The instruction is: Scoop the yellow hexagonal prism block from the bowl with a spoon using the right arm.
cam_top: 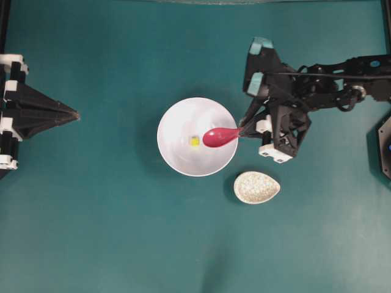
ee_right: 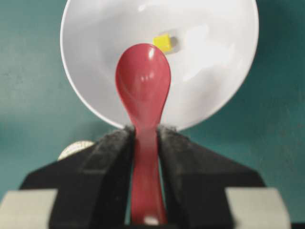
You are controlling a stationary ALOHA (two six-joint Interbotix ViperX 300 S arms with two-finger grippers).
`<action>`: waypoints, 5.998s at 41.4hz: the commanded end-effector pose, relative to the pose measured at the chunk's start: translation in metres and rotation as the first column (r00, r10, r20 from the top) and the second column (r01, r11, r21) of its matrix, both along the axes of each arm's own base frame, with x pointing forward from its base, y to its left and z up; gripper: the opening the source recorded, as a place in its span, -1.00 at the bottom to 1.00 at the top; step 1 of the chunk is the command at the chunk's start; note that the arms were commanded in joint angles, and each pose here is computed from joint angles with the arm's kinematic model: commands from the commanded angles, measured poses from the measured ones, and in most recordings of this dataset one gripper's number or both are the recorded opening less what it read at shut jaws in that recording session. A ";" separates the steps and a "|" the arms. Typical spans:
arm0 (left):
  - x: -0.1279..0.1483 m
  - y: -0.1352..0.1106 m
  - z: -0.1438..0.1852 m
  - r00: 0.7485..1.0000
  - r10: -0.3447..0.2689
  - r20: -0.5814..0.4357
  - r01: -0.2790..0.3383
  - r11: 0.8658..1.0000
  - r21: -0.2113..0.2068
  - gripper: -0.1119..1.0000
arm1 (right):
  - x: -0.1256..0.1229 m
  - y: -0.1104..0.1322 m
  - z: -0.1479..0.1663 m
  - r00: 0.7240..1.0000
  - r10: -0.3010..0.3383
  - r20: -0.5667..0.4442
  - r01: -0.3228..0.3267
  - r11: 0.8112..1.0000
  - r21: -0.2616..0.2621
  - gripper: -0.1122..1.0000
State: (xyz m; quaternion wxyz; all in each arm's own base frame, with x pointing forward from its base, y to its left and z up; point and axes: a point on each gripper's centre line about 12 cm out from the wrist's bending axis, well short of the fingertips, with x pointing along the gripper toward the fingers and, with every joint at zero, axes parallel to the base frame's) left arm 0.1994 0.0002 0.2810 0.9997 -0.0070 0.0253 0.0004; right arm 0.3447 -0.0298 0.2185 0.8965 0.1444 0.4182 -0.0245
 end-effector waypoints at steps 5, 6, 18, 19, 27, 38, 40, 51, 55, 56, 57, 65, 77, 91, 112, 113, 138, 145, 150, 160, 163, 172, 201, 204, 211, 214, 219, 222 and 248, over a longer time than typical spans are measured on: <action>0.002 0.000 0.006 1.000 -0.002 0.014 0.002 1.000 0.003 -0.78 | 0.009 -0.003 0.011 1.000 0.023 -0.008 -0.024 0.999 -0.023 -0.37; 0.002 0.000 0.006 1.000 -0.002 0.014 0.002 1.000 0.003 -0.78 | 0.010 -0.003 0.011 0.999 0.028 -0.015 -0.029 0.999 -0.025 -0.37; 0.002 0.000 0.009 1.000 -0.002 0.021 0.002 1.000 0.002 -0.78 | 0.019 -0.002 0.005 0.994 0.037 -0.106 -0.036 0.999 0.011 -0.37; 0.002 0.000 0.009 1.000 -0.002 0.023 0.002 1.000 0.003 -0.78 | 0.019 -0.002 0.005 0.993 0.035 -0.111 -0.033 0.999 0.012 -0.37; 0.002 0.000 0.009 1.000 -0.002 0.021 0.002 1.000 0.002 -0.78 | 0.024 -0.006 -0.005 0.984 0.021 -0.178 -0.020 1.000 0.007 -0.37; 0.002 0.000 0.008 1.000 -0.002 0.020 0.002 1.000 0.002 -0.78 | 0.027 -0.008 -0.016 0.977 0.008 -0.213 -0.009 1.000 -0.002 -0.37; 0.002 0.000 0.008 1.000 -0.002 0.020 0.002 1.000 0.003 -0.78 | 0.027 -0.008 -0.018 0.975 0.010 -0.220 -0.011 1.000 0.000 -0.37; 0.002 0.000 0.009 1.000 -0.002 0.021 0.002 1.000 0.003 -0.78 | 0.033 -0.008 -0.022 0.974 0.012 -0.226 -0.013 1.000 -0.001 -0.37; 0.002 0.000 0.008 1.000 -0.002 0.020 0.002 1.000 0.005 -0.78 | 0.034 -0.009 -0.024 0.973 0.014 -0.231 -0.015 1.000 -0.001 -0.37; 0.002 0.000 0.009 1.000 -0.002 0.021 0.002 1.000 0.003 -0.78 | 0.035 -0.009 -0.025 0.973 0.014 -0.231 -0.014 1.000 -0.001 -0.37; 0.002 0.000 0.009 1.000 -0.002 0.021 0.002 1.000 0.003 -0.78 | 0.036 -0.009 -0.026 0.972 0.014 -0.234 -0.015 1.000 0.000 -0.37; 0.002 0.000 0.008 1.000 -0.002 0.020 0.002 1.000 0.005 -0.78 | 0.040 -0.010 -0.031 0.970 0.017 -0.244 -0.018 1.000 -0.001 -0.37; 0.002 0.000 0.008 1.000 -0.002 0.020 0.002 1.000 0.006 -0.78 | 0.050 -0.010 -0.037 0.974 0.016 -0.228 -0.018 1.000 -0.009 -0.37; 0.002 0.000 0.009 1.000 -0.002 0.021 0.002 1.000 0.006 -0.78 | 0.056 -0.012 -0.038 0.983 0.002 -0.183 -0.006 1.000 -0.023 -0.37; 0.002 0.000 0.009 1.000 -0.002 0.023 0.002 1.000 0.006 -0.78 | 0.064 -0.010 -0.043 0.990 -0.003 -0.139 -0.002 0.999 -0.034 -0.37; 0.002 0.000 0.009 1.000 -0.002 0.023 0.002 1.000 0.005 -0.78 | 0.064 -0.010 -0.042 0.991 -0.005 -0.135 0.000 0.999 -0.034 -0.37; 0.002 0.000 0.010 1.000 -0.002 0.023 0.002 1.000 0.006 -0.78 | 0.071 -0.007 -0.052 0.992 -0.007 -0.123 0.002 0.999 -0.038 -0.37; 0.002 0.000 0.010 1.000 -0.002 0.026 0.002 1.000 0.006 -0.78 | 0.073 -0.008 -0.052 0.994 -0.012 -0.107 0.008 0.999 -0.039 -0.37; 0.002 0.000 0.010 1.000 -0.002 0.025 0.002 1.000 0.005 -0.78 | 0.073 -0.008 -0.051 0.995 -0.017 -0.097 0.013 0.999 -0.036 -0.37; 0.002 0.000 0.011 1.000 -0.002 0.028 0.002 1.000 0.005 -0.78 | 0.074 -0.008 -0.051 0.995 -0.018 -0.097 0.015 0.999 -0.035 -0.59; 0.002 0.000 0.011 1.000 -0.002 0.026 0.002 1.000 0.006 -0.78 | 0.074 -0.008 -0.050 0.995 -0.020 -0.096 0.017 0.999 -0.033 -0.59; 0.002 0.000 0.010 1.000 -0.002 0.025 0.002 1.000 0.005 -0.78 | 0.074 -0.007 -0.050 0.995 -0.017 -0.097 0.014 0.999 -0.032 -0.59; 0.002 0.000 0.011 1.000 -0.002 0.028 0.002 1.000 0.005 -0.78 | 0.081 -0.006 -0.031 0.989 0.024 -0.146 -0.028 0.999 -0.030 -0.64; 0.002 0.000 0.011 1.000 -0.002 0.026 0.002 1.000 0.005 -0.78 | 0.081 -0.006 -0.026 0.988 0.031 -0.153 -0.036 0.999 -0.032 -0.64; 0.002 0.000 0.010 1.000 -0.001 0.025 0.001 1.000 0.005 -0.78 | 0.078 -0.006 -0.009 0.987 0.047 -0.154 -0.055 0.997 -0.052 -0.64; 0.002 0.000 0.011 1.000 0.000 0.026 0.000 1.000 0.003 -0.78 | 0.077 -0.006 -0.001 0.988 0.050 -0.147 -0.060 0.996 -0.060 -0.64; 0.002 0.000 0.011 1.000 -0.002 0.028 0.002 1.000 0.005 -0.78 | 0.073 -0.006 0.012 0.989 0.056 -0.135 -0.065 0.995 -0.070 -0.64; 0.002 0.000 0.011 1.000 -0.002 0.028 0.002 1.000 0.005 -0.78 | 0.069 -0.006 0.020 0.989 0.059 -0.133 -0.070 0.995 -0.075 -0.64; 0.002 0.000 0.012 0.999 -0.002 0.034 0.002 1.000 0.002 -0.78 | 0.042 -0.004 0.067 0.989 0.075 -0.125 -0.087 0.992 -0.097 -0.64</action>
